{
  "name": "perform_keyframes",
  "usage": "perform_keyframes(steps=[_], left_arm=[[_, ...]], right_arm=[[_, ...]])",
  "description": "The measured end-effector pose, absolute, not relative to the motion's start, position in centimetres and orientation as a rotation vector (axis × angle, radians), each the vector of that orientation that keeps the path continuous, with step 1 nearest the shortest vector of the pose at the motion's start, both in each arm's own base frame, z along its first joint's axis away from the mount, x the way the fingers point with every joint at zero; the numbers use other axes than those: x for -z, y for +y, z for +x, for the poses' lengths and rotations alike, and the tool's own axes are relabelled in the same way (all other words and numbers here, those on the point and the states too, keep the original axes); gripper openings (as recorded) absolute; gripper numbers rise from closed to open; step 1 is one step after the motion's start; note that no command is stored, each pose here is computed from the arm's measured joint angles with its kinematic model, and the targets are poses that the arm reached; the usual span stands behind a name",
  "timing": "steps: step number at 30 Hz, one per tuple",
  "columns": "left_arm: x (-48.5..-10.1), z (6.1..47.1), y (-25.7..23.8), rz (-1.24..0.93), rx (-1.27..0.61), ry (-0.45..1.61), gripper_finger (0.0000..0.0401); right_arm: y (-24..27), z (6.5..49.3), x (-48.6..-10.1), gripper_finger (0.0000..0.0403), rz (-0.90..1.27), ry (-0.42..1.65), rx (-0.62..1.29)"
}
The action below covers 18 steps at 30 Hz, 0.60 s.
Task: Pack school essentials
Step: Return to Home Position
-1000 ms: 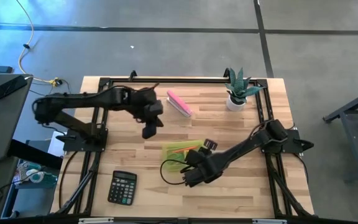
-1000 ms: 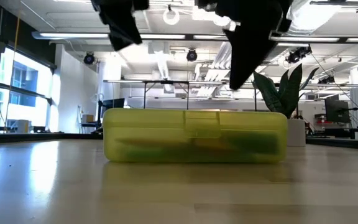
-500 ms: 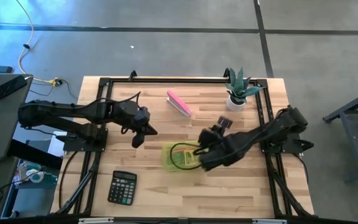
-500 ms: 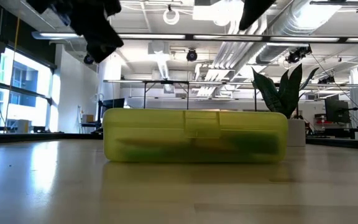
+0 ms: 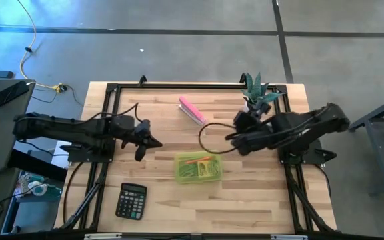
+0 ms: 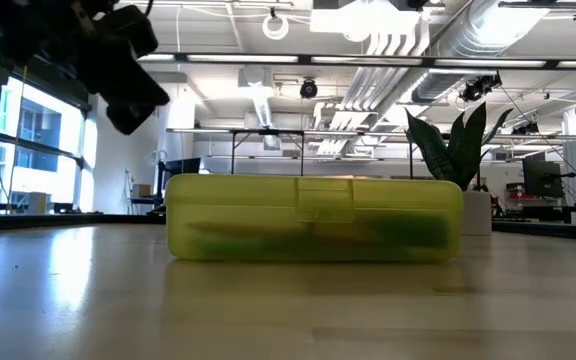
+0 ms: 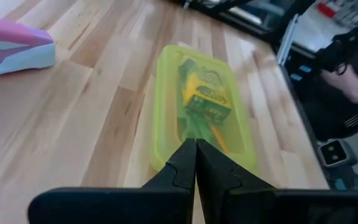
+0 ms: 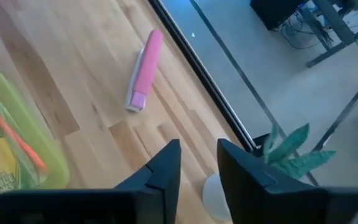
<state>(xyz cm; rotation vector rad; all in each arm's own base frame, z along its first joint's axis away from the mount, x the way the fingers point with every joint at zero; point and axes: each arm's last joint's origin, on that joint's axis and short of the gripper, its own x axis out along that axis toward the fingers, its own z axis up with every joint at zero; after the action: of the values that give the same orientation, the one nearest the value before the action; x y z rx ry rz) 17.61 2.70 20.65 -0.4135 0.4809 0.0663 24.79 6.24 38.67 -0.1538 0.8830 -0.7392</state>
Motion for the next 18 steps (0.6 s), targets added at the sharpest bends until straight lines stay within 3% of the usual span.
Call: perform_keyframes(steps=[12,18], left_arm=[[-19.5,14.0,1.7,-0.412,-0.034,0.322,0.0000],[-19.6,12.9,1.6,-0.343,-0.057,0.236,0.0000]], right_arm=[[3.9,17.2,-43.2,0.0011,-0.042,0.718,0.722],[3.8,14.1,-40.3,0.0007,-0.010,0.632,0.742]])
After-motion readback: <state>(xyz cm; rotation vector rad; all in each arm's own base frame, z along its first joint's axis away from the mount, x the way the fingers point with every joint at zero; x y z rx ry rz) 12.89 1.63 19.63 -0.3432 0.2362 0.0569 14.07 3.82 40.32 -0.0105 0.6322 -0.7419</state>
